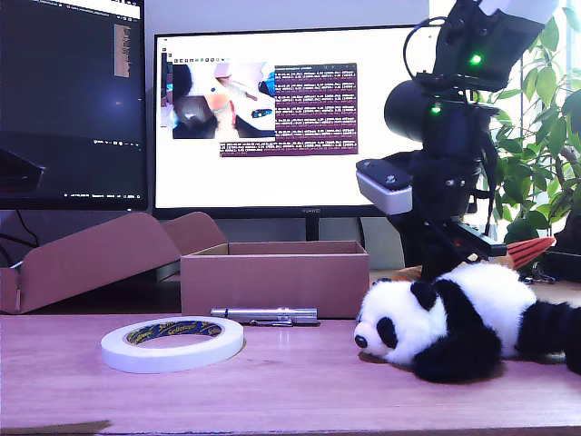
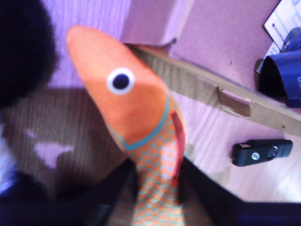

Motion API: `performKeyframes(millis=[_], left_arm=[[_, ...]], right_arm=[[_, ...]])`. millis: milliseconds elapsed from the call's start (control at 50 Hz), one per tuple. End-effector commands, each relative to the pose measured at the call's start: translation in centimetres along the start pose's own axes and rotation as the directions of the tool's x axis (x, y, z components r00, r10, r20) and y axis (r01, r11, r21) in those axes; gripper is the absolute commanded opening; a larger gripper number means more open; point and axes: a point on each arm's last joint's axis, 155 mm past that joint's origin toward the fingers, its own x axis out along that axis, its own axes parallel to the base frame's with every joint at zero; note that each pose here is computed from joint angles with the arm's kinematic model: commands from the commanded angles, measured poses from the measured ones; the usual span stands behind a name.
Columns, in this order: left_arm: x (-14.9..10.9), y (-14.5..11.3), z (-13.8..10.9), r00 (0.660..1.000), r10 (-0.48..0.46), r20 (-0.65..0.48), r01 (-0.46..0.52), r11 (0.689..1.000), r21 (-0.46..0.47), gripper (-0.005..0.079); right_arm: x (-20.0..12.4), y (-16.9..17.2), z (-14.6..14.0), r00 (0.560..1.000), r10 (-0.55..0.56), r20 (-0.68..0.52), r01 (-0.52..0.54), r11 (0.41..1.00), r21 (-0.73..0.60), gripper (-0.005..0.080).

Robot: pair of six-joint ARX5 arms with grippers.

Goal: Pick up the fish toy and place it inside the cardboard box

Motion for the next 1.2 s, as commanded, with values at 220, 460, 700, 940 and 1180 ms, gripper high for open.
performKeyframes(millis=[220, 460, 700, 940, 1180], left_arm=[[0.1, 0.3, -0.5, 1.000, 0.013, -0.006, -0.013, 1.000, 0.007, -0.0013], [0.1, 0.4, -1.1, 0.999, 0.015, -0.029, -0.015, 1.000, -0.001, -0.0013], [0.1, 0.4, -1.5, 0.999, 0.016, -0.045, -0.016, 1.000, -0.006, -0.0013], [0.1, 0.4, -1.3, 0.999, 0.015, -0.038, -0.015, 1.000, -0.003, -0.0013], [0.1, 0.3, 0.0, 1.000, 0.016, 0.014, -0.016, 1.000, 0.013, -0.0013]], right_arm=[[-0.1, 1.6, -0.9, 0.997, 0.050, -0.053, -0.050, 0.999, -0.003, -0.0003], [-3.6, -1.0, -1.8, 0.994, -0.064, -0.086, 0.065, 0.998, 0.006, -0.0008], [-7.8, -5.0, -1.4, 0.973, -0.217, -0.077, 0.218, 0.976, 0.007, -0.0008], [-11.7, -9.1, 3.4, 0.936, -0.343, 0.079, 0.336, 0.938, 0.086, -0.0008], [-13.9, -12.1, 12.0, 0.828, -0.458, 0.322, 0.476, 0.879, 0.027, -0.0010]])
